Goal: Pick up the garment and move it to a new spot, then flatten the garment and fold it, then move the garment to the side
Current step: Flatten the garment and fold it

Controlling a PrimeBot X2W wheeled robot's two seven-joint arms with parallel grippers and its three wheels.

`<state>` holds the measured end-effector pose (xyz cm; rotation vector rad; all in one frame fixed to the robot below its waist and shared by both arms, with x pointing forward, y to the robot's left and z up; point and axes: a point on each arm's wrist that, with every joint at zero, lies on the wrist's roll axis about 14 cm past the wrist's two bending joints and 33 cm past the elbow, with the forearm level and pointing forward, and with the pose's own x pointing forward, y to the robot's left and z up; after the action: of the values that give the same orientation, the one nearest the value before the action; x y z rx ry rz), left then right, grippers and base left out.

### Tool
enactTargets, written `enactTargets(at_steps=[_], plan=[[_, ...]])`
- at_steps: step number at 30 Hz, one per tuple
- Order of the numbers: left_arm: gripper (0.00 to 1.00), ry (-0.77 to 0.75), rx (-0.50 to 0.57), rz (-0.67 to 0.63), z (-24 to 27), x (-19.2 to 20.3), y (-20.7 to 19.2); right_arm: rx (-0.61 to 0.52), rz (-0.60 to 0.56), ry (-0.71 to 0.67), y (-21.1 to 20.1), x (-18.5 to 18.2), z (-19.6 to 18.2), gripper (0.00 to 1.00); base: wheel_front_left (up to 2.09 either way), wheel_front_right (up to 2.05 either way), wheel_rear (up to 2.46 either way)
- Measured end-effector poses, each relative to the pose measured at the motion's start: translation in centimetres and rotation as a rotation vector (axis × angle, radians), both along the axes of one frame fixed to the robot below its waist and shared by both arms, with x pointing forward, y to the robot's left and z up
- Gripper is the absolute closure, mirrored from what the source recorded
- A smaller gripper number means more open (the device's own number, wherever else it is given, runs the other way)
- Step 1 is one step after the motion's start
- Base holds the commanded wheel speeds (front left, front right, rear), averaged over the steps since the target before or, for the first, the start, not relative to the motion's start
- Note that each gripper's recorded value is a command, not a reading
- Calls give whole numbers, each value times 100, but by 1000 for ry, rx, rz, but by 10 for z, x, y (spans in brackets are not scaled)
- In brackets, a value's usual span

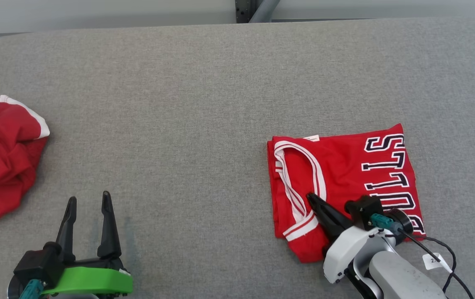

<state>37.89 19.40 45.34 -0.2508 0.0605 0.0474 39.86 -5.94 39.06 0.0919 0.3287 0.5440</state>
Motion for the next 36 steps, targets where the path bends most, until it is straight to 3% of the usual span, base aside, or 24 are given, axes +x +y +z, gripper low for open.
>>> enactTargets(at_steps=[18,30,36], plan=[[0,-17,-7,82,10,-20,21,-3,167,-16,68,3,8,100,0,0,0],[0,-37,-9,84,16,-23,22,46,112,-73,65,22,36,100,0,0,0],[0,-68,-11,66,25,-19,19,83,30,-168,38,31,68,100,0,0,0]])
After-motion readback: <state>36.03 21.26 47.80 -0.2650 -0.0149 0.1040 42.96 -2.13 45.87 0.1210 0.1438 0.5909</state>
